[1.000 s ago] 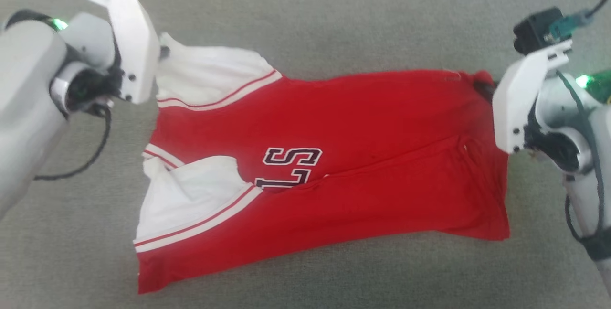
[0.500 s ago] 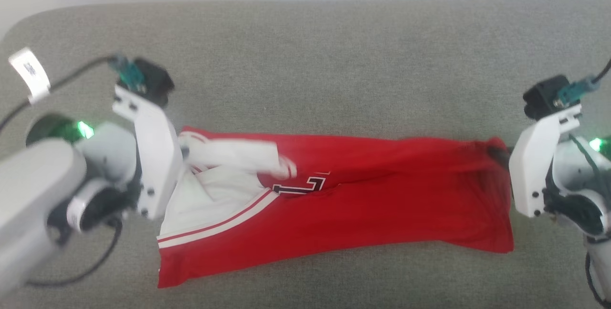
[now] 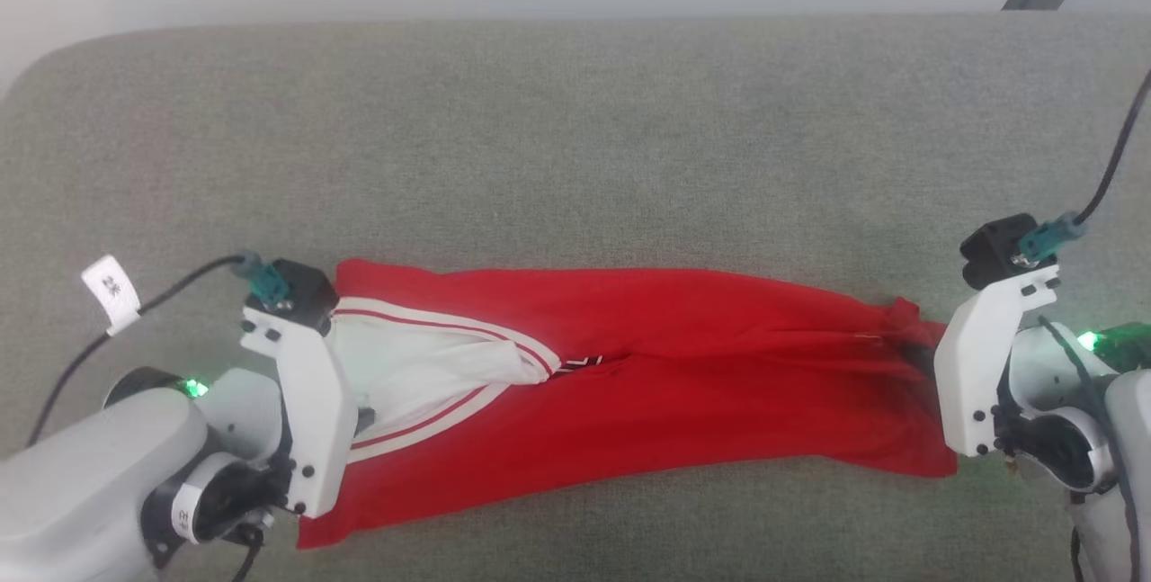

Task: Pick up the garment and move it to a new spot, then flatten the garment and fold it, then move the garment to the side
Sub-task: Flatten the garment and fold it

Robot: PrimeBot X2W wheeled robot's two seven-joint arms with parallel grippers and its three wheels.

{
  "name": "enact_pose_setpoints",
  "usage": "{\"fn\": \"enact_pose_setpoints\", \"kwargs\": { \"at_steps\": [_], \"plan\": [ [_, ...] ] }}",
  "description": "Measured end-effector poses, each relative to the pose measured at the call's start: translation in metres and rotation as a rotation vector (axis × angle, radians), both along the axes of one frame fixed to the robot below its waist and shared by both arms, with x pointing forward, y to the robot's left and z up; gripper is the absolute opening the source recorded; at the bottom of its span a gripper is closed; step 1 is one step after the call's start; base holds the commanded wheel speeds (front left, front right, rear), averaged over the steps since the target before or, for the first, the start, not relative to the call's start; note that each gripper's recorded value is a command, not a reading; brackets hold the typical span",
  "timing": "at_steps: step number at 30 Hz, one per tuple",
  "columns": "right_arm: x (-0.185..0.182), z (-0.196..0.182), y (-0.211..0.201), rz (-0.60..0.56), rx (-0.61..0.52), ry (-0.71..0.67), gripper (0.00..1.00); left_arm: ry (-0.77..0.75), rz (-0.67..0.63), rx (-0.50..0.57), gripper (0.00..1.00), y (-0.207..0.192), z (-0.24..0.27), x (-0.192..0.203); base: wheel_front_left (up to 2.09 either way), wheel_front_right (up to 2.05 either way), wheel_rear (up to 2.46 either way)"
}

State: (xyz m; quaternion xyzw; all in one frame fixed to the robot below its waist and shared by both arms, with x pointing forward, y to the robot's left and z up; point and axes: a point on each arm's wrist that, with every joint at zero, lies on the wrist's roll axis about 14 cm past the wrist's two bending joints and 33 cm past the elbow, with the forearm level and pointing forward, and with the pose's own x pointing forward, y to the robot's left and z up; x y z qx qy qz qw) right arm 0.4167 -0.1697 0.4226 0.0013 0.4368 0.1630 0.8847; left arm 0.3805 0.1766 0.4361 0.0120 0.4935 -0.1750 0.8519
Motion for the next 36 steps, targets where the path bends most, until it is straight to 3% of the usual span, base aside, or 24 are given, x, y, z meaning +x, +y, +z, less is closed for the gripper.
{"fn": "enact_pose_setpoints", "kwargs": {
  "at_steps": [1,2,10,15,21,25,36],
  "plan": [
    [0.0,0.0,0.0,-0.001,-0.003,-0.003,0.53,0.001,0.002,-0.003,0.82,0.001,-0.002,-0.001,0.0,0.0,0.0],
    [0.0,0.0,0.0,0.001,-0.005,-0.007,1.0,-0.004,0.005,-0.009,1.0,0.001,-0.004,-0.002,0.0,0.0,0.0],
    [0.001,0.017,0.002,0.001,0.014,-0.066,1.0,-0.186,0.059,-0.088,1.0,0.004,0.016,0.008,0.0,0.0,0.0],
    [0.002,0.027,-0.006,-0.018,0.014,-0.097,1.0,-0.402,0.071,-0.1,1.0,0.015,0.037,0.017,0.0,0.0,0.0],
    [0.004,0.031,-0.016,-0.055,0.007,-0.12,1.0,-0.594,0.181,-0.115,1.0,0.038,0.052,0.017,0.0,0.0,0.0],
    [-0.001,0.017,-0.019,-0.07,0.002,-0.059,1.0,-0.739,0.273,-0.115,1.0,0.059,0.066,0.017,0.0,0.0,0.0],
    [-0.007,-0.025,-0.013,-0.09,0.031,0.119,1.0,-0.932,0.504,-0.084,1.0,0.11,0.085,0.008,0.0,0.0,0.0]
  ]
}}
